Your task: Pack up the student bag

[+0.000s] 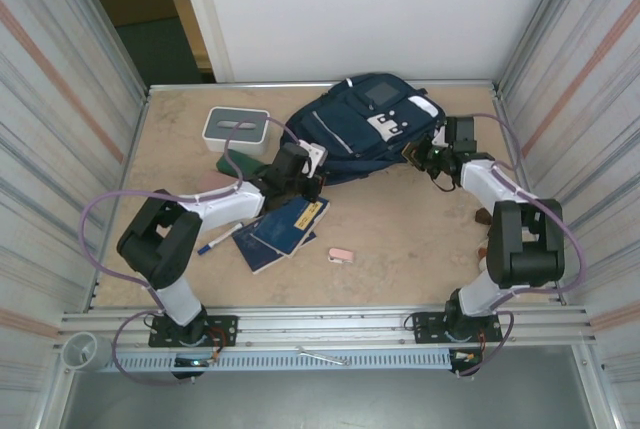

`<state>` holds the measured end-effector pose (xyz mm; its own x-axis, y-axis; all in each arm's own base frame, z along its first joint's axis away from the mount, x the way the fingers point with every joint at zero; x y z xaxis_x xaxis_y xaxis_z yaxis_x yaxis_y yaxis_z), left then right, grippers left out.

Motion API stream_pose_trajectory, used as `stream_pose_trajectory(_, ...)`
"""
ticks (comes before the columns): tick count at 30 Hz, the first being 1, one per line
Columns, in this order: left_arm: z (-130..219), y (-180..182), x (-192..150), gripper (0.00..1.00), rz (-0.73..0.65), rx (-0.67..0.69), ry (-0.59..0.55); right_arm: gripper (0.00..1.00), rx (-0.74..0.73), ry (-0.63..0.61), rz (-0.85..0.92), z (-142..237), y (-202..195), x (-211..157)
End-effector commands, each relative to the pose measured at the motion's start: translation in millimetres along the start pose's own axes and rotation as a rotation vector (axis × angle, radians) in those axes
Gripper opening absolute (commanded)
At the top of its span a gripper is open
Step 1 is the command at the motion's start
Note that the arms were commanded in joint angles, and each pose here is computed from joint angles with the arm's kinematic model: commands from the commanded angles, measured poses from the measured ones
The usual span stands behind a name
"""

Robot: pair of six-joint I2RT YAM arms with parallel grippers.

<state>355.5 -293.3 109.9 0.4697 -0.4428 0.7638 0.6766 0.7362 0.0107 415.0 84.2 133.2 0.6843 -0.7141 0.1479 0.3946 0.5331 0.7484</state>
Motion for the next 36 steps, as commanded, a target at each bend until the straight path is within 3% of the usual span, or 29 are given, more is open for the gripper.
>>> stream_pose_trajectory(1, 2.7, -20.0, 10.8, 0.00, -0.039, -0.098, -0.033, 0.00, -0.028, 0.025, 0.056, -5.5, -4.8, 11.9)
stream_pose_trajectory(7, -17.4, -51.9, 23.7, 0.00, -0.059, -0.182, -0.045, 0.14, -0.059, 0.033, 0.017, -17.2, -22.6, 33.8)
stream_pose_trajectory(11, -25.7, -57.3, 19.8, 0.00, -0.057, -0.193, -0.033, 0.35, -0.095, 0.030, 0.017, -11.6, -35.9, 28.6)
stream_pose_trajectory(15, -26.9, -58.8, 15.8, 0.00, -0.057, -0.196, -0.030, 0.51, -0.091, 0.046, -0.015, -2.5, -49.2, 1.2)
stream_pose_trajectory(16, -26.7, -59.2, 14.7, 0.00, -0.058, -0.195, -0.029, 0.62, -0.080, 0.053, -0.026, -1.3, -49.3, -7.8)
stream_pose_trajectory(18, -25.7, -60.5, 14.5, 0.00, -0.064, -0.197, -0.028, 0.74, -0.057, 0.068, -0.046, -3.0, -47.9, -25.9)
stream_pose_trajectory(23, -25.1, -66.3, 14.2, 0.00, -0.084, -0.199, -0.029, 0.78, 0.014, 0.067, -0.087, -22.9, -29.0, -53.2)
stream_pose_trajectory(27, -24.9, -69.0, 12.3, 0.00, -0.097, -0.196, -0.026, 0.73, 0.013, 0.044, -0.107, -45.5, -24.7, -52.7)
stream_pose_trajectory(32, -22.2, -51.4, 0.9, 0.00, -0.106, -0.098, 0.008, 0.22, -0.025, -0.002, -0.095, -45.9, -35.5, -38.6)
stream_pose_trajectory(34, -17.9, -36.5, -4.5, 0.00, -0.101, -0.042, 0.027, 0.09, -0.032, -0.010, -0.077, -36.1, -39.6, -33.1)
stream_pose_trajectory(36, -12.5, -22.3, -7.0, 0.00, -0.085, -0.003, 0.027, 0.04, -0.039, -0.007, -0.046, -25.8, -42.3, -27.8)
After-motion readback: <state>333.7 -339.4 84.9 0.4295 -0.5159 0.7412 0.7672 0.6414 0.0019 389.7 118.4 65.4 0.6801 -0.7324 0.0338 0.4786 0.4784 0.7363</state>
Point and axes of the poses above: each hand's point on the last joint's axis, 136 mm out from that joint toward the fingers, its own z axis back along the fingers, its own y axis along the line the jaws close on, x = y × z, the point moved 1 cm from there along z, back along the fingers, and after that the axes turned 12 degrees about -z, right-handed, at the moved point
